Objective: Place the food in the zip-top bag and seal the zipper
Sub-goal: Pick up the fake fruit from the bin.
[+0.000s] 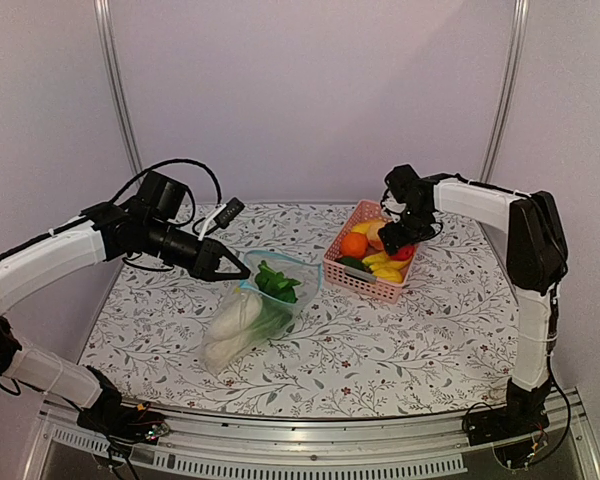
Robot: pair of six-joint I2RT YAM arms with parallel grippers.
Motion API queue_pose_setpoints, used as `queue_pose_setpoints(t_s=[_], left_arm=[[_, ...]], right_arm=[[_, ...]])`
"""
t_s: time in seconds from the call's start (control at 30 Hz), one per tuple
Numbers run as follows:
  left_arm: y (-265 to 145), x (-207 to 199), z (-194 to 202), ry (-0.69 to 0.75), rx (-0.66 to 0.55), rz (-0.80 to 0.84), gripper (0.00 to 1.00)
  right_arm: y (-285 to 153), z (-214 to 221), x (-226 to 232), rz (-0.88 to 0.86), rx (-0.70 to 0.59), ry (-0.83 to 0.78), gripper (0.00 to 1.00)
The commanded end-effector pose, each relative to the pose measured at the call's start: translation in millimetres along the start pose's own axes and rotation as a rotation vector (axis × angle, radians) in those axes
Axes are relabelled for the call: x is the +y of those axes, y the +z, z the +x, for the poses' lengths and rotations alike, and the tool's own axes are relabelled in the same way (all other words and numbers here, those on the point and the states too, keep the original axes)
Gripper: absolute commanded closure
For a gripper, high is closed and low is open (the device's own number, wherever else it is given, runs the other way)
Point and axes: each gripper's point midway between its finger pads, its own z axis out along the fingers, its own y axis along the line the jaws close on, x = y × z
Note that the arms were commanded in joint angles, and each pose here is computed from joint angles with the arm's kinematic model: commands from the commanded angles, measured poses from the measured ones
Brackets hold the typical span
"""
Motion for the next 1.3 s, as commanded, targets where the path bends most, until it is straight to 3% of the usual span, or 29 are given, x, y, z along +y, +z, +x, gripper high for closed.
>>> queue_pose_setpoints(t_s=[0.0, 0.33, 0.57, 0.87, 1.0, 1.27], left_arm=[[-2, 5, -2, 0.009, -0.015, -0.002, 1.00], [-1, 6, -1, 0.005, -0.009, 0.001, 1.00], [-2, 5, -2, 0.001, -0.011, 0.006, 1.00], [0, 4, -3, -0.007, -0.012, 0.023, 1.00], [1, 5, -2, -0.009, -0.010, 0.019, 1.00], [2, 6, -3, -0.010, -0.012, 0.022, 1.00]], right_arm=[[15, 4, 3, -0.005, 0.034, -0.031, 0.14], [11, 0, 1, 0.001, 0.021, -0.022, 0.32], [-19, -11, 1, -0.036, -0.038, -0.017, 0.33], [-131, -27, 5, -0.205, -0.236, 0.037, 0.34], [-184, -24, 29, -0.376, -0.327, 0.062, 0.34], [-248, -11, 107, -0.630, -0.418, -0.001, 0.34]])
